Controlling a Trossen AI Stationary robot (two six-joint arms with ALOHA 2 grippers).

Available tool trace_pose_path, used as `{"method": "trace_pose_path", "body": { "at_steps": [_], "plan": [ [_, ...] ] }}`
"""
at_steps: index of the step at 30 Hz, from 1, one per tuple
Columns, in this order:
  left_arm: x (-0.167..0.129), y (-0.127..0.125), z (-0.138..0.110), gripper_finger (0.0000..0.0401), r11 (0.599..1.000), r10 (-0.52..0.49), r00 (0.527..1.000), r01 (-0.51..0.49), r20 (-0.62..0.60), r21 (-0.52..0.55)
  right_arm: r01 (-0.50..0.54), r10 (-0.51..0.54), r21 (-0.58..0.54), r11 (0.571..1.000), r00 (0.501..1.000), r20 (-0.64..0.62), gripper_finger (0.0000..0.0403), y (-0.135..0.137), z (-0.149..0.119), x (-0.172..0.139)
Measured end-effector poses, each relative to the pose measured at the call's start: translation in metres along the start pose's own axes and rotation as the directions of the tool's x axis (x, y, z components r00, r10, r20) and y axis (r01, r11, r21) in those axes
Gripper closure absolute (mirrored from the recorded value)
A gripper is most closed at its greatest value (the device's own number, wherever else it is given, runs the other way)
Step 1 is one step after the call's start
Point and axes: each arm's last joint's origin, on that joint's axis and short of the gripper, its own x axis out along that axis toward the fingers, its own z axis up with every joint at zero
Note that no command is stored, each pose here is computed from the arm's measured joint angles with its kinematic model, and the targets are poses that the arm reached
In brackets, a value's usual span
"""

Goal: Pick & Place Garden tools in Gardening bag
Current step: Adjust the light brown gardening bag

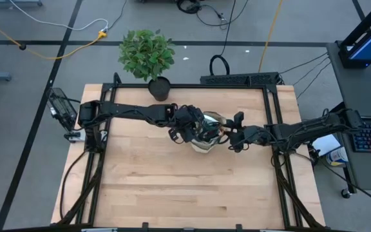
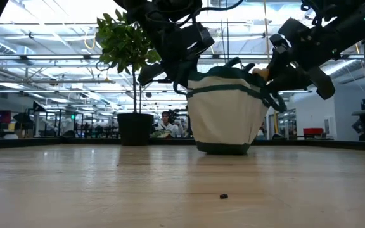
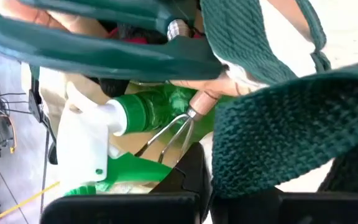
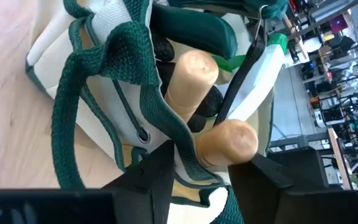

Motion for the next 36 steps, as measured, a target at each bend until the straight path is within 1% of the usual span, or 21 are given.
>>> {"method": "trace_pose_path", "body": {
  "at_steps": [4, 9, 11, 13, 15, 17, 20, 22, 23, 25, 28, 30, 32, 34, 36],
  "plan": [
    [0.0002, 0.0010, -0.0025, 0.0391, 1.000, 0.003, 1.000, -0.003, -0.005, -0.004, -0.006, 0.006, -0.035, 0.999, 1.000, 0.000, 0.0258, 0.0004, -0.0001, -0.0001],
    [0.0003, 0.0020, -0.0027, 0.0397, 1.000, 0.013, 1.000, -0.013, -0.006, -0.007, 0.017, -0.018, -0.080, 0.997, 1.000, -0.013, 0.0263, -0.0004, -0.0004, 0.0000],
    [0.0002, 0.0038, -0.0022, 0.0392, 0.999, 0.032, 0.999, -0.032, -0.001, -0.009, 0.023, -0.023, -0.057, 0.998, 1.000, 0.009, 0.0266, -0.0012, 0.0012, 0.0001],
    [0.0002, 0.0049, -0.0013, 0.0390, 0.999, 0.043, 0.999, -0.043, 0.011, 0.005, -0.008, 0.008, -0.015, 1.000, 0.998, 0.065, 0.0270, -0.0015, 0.0043, -0.0001],
    [0.0001, 0.0059, -0.0009, 0.0395, 0.998, 0.052, 0.998, -0.052, 0.019, 0.022, -0.049, 0.050, -0.010, 0.999, 0.994, 0.093, 0.0275, 0.0002, 0.0051, -0.0003],
    [0.0000, 0.0066, -0.0004, 0.0397, 0.998, 0.058, 0.998, -0.058, 0.031, 0.002, -0.047, 0.048, -0.005, 0.999, 0.994, 0.094, 0.0281, 0.0001, 0.0051, -0.0002],
    [-0.0002, 0.0058, 0.0025, 0.0391, 0.998, 0.043, 0.995, -0.039, 0.085, -0.043, -0.030, 0.029, 0.011, 0.999, 0.995, 0.096, 0.0288, -0.0009, 0.0059, 0.0007],
    [-0.0003, 0.0053, 0.0039, 0.0389, 0.999, 0.042, 0.996, -0.040, 0.085, -0.025, -0.021, 0.022, -0.004, 1.000, 0.998, 0.064, 0.0291, -0.0016, 0.0029, 0.0020],
    [-0.0003, 0.0054, 0.0036, 0.0391, 0.999, 0.045, 0.996, -0.044, 0.071, -0.017, -0.015, 0.015, 0.007, 1.000, 0.998, 0.053, 0.0291, -0.0027, 0.0018, 0.0031],
    [-0.0002, 0.0052, 0.0033, 0.0397, 0.999, 0.043, 0.997, -0.042, 0.067, -0.022, -0.041, 0.037, 0.053, 0.998, 0.997, 0.071, 0.0291, -0.0023, 0.0021, 0.0036],
    [0.0000, 0.0057, 0.0015, 0.0393, 0.998, 0.040, 0.996, -0.036, 0.076, -0.059, -0.086, 0.080, 0.056, 0.995, 0.992, 0.097, 0.0288, -0.0001, 0.0027, 0.0032],
    [0.0002, 0.0064, -0.0013, 0.0384, 0.995, 0.046, 0.997, -0.040, 0.056, -0.093, -0.074, 0.069, 0.058, 0.996, 0.994, 0.081, 0.0285, -0.0009, 0.0015, 0.0037],
    [0.0004, 0.0068, -0.0031, 0.0375, 0.988, 0.045, 0.998, -0.037, 0.051, -0.150, -0.052, 0.047, 0.082, 0.995, 0.997, 0.069, 0.0280, -0.0020, 0.0014, 0.0039],
    [0.0004, 0.0066, -0.0033, 0.0367, 0.976, 0.044, 0.998, -0.033, 0.047, -0.217, -0.059, 0.050, 0.108, 0.992, 0.995, 0.082, 0.0272, -0.0020, 0.0023, 0.0037],
    [0.0004, 0.0068, -0.0035, 0.0357, 0.962, 0.045, 0.998, -0.031, 0.046, -0.272, -0.063, 0.054, 0.113, 0.992, 0.995, 0.081, 0.0262, -0.0017, 0.0021, 0.0037]
  ]
}}
